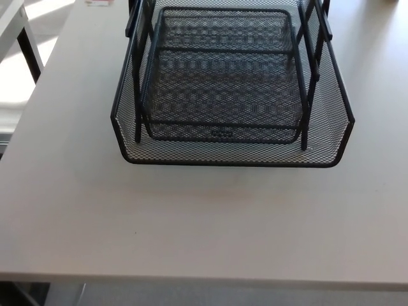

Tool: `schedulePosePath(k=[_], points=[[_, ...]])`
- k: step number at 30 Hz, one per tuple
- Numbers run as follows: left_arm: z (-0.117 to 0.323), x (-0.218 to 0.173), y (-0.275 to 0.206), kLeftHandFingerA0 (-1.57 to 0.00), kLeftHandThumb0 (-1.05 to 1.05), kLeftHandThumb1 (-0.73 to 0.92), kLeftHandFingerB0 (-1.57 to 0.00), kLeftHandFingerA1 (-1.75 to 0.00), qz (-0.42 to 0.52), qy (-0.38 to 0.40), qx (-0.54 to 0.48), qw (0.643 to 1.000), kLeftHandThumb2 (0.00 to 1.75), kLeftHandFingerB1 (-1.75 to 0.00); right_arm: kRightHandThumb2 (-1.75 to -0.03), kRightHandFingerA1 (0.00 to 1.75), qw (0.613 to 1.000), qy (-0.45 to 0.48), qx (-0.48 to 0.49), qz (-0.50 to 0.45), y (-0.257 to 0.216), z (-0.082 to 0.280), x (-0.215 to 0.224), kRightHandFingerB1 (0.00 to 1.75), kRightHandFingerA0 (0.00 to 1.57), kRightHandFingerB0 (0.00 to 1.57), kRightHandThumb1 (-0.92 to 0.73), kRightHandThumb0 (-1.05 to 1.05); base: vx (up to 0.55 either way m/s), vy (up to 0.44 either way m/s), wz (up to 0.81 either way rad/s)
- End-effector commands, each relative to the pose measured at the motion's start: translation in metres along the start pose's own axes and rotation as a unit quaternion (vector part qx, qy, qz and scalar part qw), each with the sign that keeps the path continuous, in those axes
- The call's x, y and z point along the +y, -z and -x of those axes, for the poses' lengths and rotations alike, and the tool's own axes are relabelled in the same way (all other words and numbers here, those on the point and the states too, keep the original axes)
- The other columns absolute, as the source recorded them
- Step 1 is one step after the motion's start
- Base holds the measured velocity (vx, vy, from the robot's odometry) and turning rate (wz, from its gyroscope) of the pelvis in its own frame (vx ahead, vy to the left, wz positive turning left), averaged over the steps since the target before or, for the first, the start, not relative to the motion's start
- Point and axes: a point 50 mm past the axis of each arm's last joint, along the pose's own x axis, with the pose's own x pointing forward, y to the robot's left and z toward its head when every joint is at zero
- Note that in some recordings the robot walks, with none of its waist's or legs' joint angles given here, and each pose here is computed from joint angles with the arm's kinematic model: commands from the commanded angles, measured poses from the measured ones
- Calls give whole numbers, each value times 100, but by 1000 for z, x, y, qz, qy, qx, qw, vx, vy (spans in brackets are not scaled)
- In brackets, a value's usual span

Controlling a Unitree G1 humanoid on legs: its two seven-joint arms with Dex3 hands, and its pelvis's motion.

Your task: The robot uses its right hand to grab the drawer kept on the middle of the desk and pull it out towards the robot

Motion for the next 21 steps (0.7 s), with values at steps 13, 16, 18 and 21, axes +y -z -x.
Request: schedulePosePath(k=[13,16,18,21], points=[[0,-5,10,-64,-35,64,-63,-94,4,5,17,1000,58,-68,-70,45,974,-169,94,-118,24,-9,21,33,34,24,-92,-63,0,0,0],[0,-4,9,-65,-35,64,-63,-91,2,8,22,1000,58,-65,-70,45,974,-170,93,-120,25,-10,21,33,34,24,-92,-63,0,0,0],[0,-5,9,-65,-35,64,-63,-92,3,7,22,1000,58,-66,-70,45,973,-171,93,-120,25,-10,21,33,34,24,-92,-63,0,0,0],[1,-4,9,-66,-34,63,-65,-89,5,6,24,1000,58,-64,-70,45,973,-171,93,-121,25,-10,21,33,34,24,-92,-63,0,0,0]])
